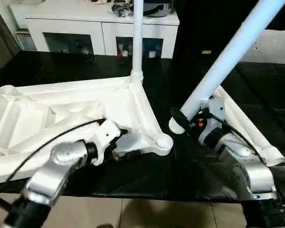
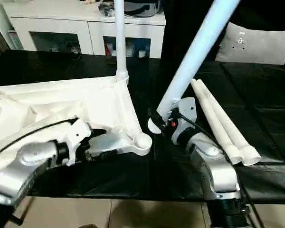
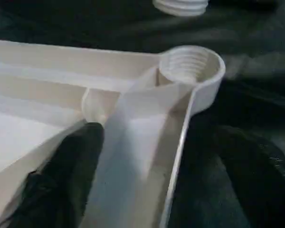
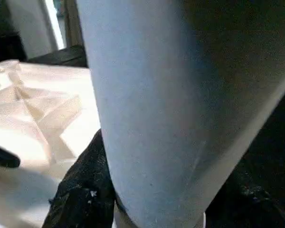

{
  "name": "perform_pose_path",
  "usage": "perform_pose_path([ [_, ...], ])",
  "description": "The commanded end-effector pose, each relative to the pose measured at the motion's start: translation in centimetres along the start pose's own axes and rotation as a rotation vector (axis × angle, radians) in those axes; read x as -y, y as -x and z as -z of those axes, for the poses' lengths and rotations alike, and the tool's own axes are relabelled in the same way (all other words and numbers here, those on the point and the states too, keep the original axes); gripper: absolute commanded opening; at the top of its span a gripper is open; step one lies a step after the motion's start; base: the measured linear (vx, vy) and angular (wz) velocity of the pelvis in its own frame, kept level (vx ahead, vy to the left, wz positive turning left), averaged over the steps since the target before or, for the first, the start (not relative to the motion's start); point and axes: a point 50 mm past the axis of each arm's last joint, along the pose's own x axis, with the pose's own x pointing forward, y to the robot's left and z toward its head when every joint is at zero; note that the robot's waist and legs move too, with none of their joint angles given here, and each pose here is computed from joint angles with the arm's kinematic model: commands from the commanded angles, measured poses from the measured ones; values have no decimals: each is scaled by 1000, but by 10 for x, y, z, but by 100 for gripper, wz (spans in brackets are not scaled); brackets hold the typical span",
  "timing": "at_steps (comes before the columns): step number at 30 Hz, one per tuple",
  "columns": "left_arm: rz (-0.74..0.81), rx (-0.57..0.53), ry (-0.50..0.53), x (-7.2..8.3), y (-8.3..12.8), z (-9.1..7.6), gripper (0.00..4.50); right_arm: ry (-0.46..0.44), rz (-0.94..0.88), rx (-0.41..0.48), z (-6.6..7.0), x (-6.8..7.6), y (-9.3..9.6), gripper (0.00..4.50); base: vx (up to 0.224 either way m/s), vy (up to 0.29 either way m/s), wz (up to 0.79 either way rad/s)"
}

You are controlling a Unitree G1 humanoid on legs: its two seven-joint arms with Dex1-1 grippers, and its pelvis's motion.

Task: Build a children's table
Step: Move to table

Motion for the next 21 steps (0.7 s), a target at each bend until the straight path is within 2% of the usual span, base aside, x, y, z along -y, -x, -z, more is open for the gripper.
perform_pose_path([
  [1, 43, -27, -8, 1, -1, 1, 408, 4, -15, 15, -5, 2, -1, 191, 0, 0, 0],
  [2, 52, -35, -25, 1, -2, 1, 377, 2, -14, 18, -5, 3, 0, 191, 0, 0, 0],
  [5, 65, -57, -19, -1, -5, 3, 371, -15, -24, 26, -5, 5, 3, 191, 0, 0, 0],
  [8, 89, -48, 5, -1, -8, 1, 334, -20, -35, 25, -4, 4, 4, 191, 71, -8, -1],
  [11, 120, -64, 28, -1, -8, 0, 325, -24, -57, 9, -1, 2, 6, 191, 21, -1, 0],
  [12, 125, -71, 29, -1, -8, 1, 298, -24, -61, 6, 0, 1, 6, 191, 0, 0, 0],
  [16, 146, -93, 5, -1, -6, 3, 284, -28, -74, -3, 1, 0, 7, 191, 0, 0, 0],
  [18, 152, -100, -8, -1, -5, 4, 254, -39, -82, -14, 2, 0, 7, 191, 0, 0, 0],
  [21, 161, -105, -23, -1, -5, 4, 247, -43, -87, -19, 2, -1, 8, 191, 0, 0, 0],
])
